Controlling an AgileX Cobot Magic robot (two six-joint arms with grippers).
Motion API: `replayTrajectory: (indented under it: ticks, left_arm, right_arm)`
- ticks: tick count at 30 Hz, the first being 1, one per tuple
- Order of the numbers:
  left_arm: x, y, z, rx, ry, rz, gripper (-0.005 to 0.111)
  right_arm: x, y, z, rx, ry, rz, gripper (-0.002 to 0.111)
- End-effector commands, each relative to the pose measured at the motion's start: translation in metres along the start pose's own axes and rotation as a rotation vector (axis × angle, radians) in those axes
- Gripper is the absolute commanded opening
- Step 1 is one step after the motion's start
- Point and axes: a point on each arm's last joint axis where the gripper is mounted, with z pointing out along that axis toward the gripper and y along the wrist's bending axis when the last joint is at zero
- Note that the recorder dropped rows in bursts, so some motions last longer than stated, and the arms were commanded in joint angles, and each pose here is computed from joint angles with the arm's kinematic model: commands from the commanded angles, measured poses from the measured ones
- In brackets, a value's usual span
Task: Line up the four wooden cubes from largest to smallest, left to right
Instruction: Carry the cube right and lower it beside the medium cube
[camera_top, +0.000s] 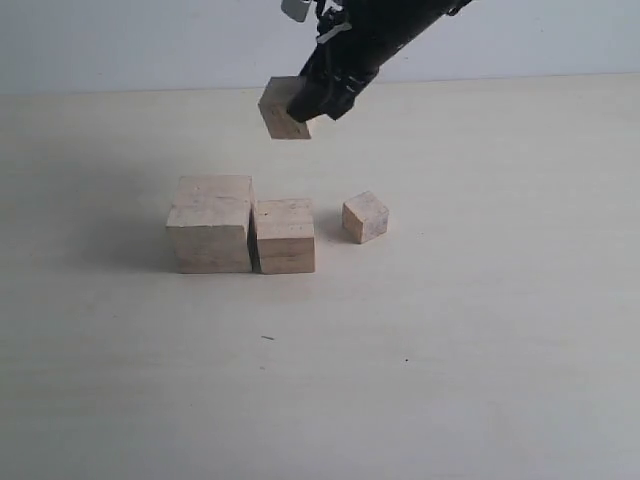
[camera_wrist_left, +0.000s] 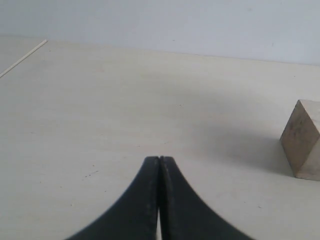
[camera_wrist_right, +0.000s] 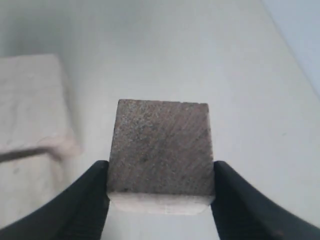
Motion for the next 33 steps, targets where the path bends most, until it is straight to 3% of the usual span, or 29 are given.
replayTrajectory:
  ticks: [1, 4, 10, 21, 27, 33]
  left_arm:
    - [-0.001, 0.000, 0.000, 0.007, -0.018, 0.004, 0.000]
    - [-0.001, 0.000, 0.000, 0.007, -0.018, 0.004, 0.000]
    - [-0.001, 0.000, 0.000, 0.007, -0.018, 0.004, 0.000]
    - [-0.001, 0.000, 0.000, 0.007, -0.018, 0.004, 0.000]
    - [-0.001, 0.000, 0.000, 0.007, -0.018, 0.004, 0.000]
    - [-0.001, 0.000, 0.000, 0.007, -0.018, 0.004, 0.000]
  right_arm:
    - [0.014, 0.009, -0.036, -0.182, 0.123, 0.001, 0.000]
    - [0.036, 0.007, -0.036, -0.195, 0.170, 0.107, 0.000]
    - [0.052, 0.020, -0.030, -0.241, 0.226, 0.137, 0.000]
    - [0.048, 0.050, -0.049, -0.314, 0.115, -0.108, 0.000]
    - [0.064, 0.067, -0.036, -0.397, 0.060, -0.149, 0.000]
    - [0.079, 0.070, -0.021, -0.374, 0.065, -0.110, 0.000]
